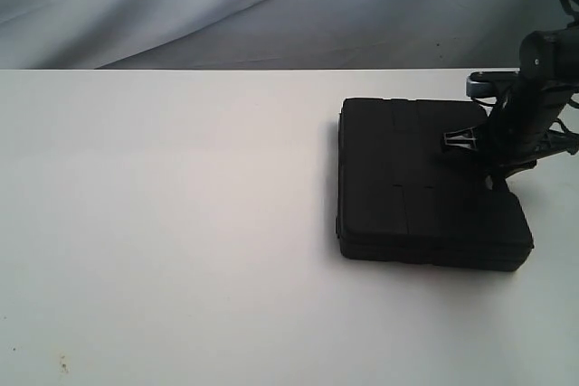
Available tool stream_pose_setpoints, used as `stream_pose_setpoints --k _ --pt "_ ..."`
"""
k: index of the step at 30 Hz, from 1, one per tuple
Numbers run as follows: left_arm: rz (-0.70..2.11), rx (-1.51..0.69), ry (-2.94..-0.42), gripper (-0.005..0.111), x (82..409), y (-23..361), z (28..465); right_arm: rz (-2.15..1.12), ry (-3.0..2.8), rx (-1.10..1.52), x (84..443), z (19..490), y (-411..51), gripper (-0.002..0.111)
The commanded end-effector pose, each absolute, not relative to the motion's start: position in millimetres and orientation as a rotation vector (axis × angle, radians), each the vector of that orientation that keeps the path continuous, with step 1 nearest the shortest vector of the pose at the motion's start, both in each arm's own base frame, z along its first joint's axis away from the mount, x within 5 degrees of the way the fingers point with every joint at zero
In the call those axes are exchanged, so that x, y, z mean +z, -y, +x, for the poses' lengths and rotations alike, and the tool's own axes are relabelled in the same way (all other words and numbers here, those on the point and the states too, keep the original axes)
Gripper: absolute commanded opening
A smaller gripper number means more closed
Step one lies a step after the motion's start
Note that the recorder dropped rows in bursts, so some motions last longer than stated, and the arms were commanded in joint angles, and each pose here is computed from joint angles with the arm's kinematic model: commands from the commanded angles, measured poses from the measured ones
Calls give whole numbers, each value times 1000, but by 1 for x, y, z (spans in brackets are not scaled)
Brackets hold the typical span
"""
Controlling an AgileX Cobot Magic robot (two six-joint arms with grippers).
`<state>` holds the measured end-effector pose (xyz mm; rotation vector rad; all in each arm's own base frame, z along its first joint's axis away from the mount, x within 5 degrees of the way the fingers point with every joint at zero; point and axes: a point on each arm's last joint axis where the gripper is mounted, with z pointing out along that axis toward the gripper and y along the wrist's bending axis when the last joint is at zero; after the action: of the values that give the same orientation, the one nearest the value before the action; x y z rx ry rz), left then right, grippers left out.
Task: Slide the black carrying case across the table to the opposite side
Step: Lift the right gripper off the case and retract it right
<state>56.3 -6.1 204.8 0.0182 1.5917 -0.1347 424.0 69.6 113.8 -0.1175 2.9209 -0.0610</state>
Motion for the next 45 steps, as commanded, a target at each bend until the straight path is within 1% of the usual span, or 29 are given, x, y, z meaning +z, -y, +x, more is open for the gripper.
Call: stream_pose_setpoints --k 1,4,14,28,35,42,45 --pt "15 -134 -1590 0 204 6 56 -140 -2935 -115 114 422 -60 38" --pt "15 -134 -1590 0 204 6 56 -134 -2916 -106 122 422 -60 40" --pt "15 -134 -1590 0 204 6 56 -135 -2884 -84 144 419 -66 40" --pt "15 -134 -1590 0 204 6 56 -143 -2809 -60 204 400 -73 40" --pt "15 -134 -1590 0 204 6 56 -127 -2731 4 228 367 -72 40" --pt "15 -134 -1590 0 204 6 56 -99 -2644 41 246 318 -63 40" --pt "15 -134 -1590 0 204 6 56 -85 -2595 72 254 296 -59 37"
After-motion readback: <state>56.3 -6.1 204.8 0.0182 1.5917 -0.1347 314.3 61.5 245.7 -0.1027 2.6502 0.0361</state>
